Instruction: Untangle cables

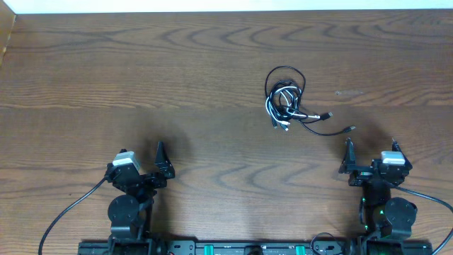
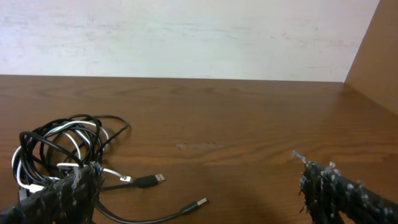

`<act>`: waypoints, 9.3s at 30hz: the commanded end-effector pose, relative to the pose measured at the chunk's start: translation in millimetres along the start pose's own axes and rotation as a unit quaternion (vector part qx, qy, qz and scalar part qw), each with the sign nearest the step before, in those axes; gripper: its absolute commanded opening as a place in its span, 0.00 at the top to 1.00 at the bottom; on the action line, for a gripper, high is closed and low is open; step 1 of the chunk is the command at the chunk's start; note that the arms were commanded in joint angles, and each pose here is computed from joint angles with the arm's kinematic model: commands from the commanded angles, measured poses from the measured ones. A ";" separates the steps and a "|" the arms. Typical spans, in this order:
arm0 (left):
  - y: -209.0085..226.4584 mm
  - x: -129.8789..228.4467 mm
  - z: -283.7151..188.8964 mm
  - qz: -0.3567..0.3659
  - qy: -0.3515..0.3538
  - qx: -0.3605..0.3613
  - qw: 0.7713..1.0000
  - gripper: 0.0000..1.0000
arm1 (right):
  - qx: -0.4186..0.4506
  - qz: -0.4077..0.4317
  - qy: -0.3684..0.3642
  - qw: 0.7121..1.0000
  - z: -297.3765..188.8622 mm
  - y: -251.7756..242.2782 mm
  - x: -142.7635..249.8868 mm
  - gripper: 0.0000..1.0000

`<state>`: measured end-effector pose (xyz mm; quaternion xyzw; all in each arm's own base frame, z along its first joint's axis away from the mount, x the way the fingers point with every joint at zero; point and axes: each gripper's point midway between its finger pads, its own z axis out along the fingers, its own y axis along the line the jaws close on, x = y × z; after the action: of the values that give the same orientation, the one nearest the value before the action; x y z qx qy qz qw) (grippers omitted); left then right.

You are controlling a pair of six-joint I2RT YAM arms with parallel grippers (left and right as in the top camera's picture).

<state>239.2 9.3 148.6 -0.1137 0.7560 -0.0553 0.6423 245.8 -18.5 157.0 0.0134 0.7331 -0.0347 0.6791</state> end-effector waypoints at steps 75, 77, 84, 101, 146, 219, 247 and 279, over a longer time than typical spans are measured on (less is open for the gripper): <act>6.0 15.6 2.0 0.008 0.023 -0.011 1.000 0.02 | 0.002 -0.004 0.004 1.000 0.2 -0.8 2.2 0.01; 6.0 15.6 2.0 0.008 0.023 -0.011 1.000 0.02 | 0.002 -0.004 0.004 1.000 0.2 -0.8 2.2 0.01; 6.0 15.6 2.0 0.008 0.023 -0.011 1.000 0.02 | 0.002 -0.004 0.004 1.000 0.2 -0.8 2.2 0.01; 9.0 14.3 1.9 0.008 0.020 -0.020 1.000 0.02 | 0.033 -0.004 0.003 0.999 -0.2 -11.6 1.5 0.01; -114.8 -284.0 -10.5 0.055 -0.035 0.133 0.989 0.02 | -0.102 -0.008 -0.074 0.992 -36.7 27.8 -246.2 0.01; -120.2 -91.1 14.3 0.109 0.427 0.229 0.868 0.00 | -0.257 0.047 0.318 0.911 -1.1 75.7 -186.4 0.01; -235.1 -40.0 60.0 0.228 0.369 0.427 0.793 0.00 | -0.303 0.039 0.447 0.840 -0.9 104.2 -129.7 0.30; -292.4 58.2 162.9 0.103 0.393 0.402 0.820 0.00 | -0.348 -0.012 0.373 0.860 18.0 137.7 -150.8 0.25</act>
<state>412.9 -273.8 144.9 0.3015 0.8491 -0.3145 0.2986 283.7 113.2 297.6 -0.2034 0.9039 0.2177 0.3070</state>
